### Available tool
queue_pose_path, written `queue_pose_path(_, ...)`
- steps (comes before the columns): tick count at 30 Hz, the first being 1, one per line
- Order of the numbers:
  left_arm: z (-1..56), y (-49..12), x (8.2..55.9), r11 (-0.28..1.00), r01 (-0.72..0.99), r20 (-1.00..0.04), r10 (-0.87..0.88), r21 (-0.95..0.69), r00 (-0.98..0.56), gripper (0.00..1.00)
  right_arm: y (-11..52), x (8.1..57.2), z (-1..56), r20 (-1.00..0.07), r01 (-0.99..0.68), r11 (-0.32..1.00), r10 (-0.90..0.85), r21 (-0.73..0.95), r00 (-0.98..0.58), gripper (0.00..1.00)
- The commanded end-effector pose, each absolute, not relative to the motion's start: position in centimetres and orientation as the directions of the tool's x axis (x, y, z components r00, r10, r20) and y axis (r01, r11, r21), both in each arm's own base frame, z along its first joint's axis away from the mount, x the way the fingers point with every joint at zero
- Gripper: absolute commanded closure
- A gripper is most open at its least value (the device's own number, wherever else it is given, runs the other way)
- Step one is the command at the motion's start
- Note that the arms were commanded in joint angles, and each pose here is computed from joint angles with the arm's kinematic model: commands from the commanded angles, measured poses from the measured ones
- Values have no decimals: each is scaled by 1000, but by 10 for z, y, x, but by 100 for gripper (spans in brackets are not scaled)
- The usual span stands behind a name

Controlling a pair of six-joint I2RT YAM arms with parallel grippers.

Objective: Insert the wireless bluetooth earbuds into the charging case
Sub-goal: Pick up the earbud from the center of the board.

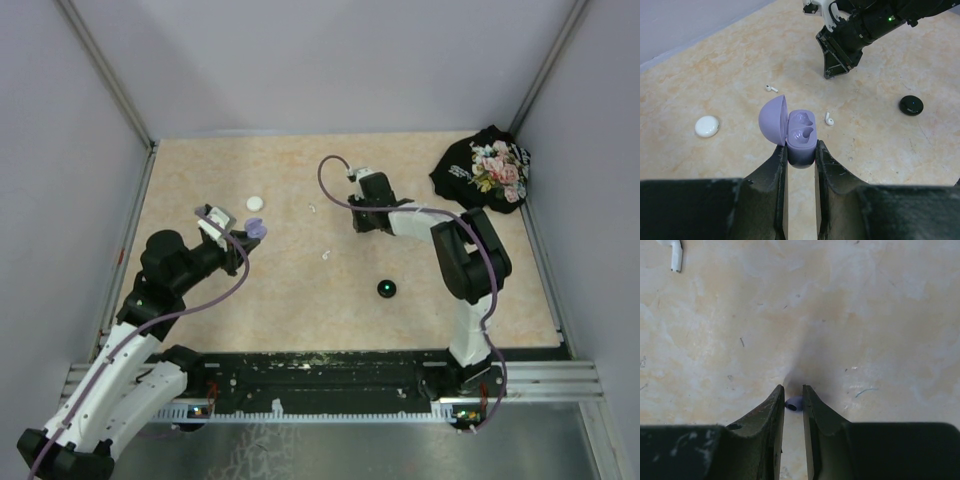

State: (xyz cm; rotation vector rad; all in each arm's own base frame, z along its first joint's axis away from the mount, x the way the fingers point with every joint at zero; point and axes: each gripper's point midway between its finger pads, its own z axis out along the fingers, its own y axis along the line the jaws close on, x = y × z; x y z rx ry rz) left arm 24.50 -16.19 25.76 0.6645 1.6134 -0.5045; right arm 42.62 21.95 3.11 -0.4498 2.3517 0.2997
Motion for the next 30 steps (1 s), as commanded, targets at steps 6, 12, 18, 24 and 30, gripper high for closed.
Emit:
queue_pose_path(6, 264, -160, 244, 741, 669, -991, 118, 49, -57, 100, 237, 390, 60, -682, -400, 910, -221, 113, -697, 73)
queue_pose_path(12, 264, -160, 244, 742, 669, -992, 115, 47, -58, 100, 243, 370, 61, -665, -437, 891, -251, 126, -703, 73)
queue_pose_path(18, 263, -160, 245, 741, 670, -991, 117, 46, -61, 100, 245, 360, 68, -664, -464, 877, -276, 121, -695, 72)
queue_pose_path(24, 262, -160, 246, 741, 670, -991, 117, 43, -66, 100, 237, 360, 66, -653, -464, 883, -307, 77, -692, 73)
queue_pose_path(30, 261, -160, 245, 741, 670, -991, 118, 42, -69, 100, 237, 365, 65, -667, -472, 881, -327, 42, -669, 73)
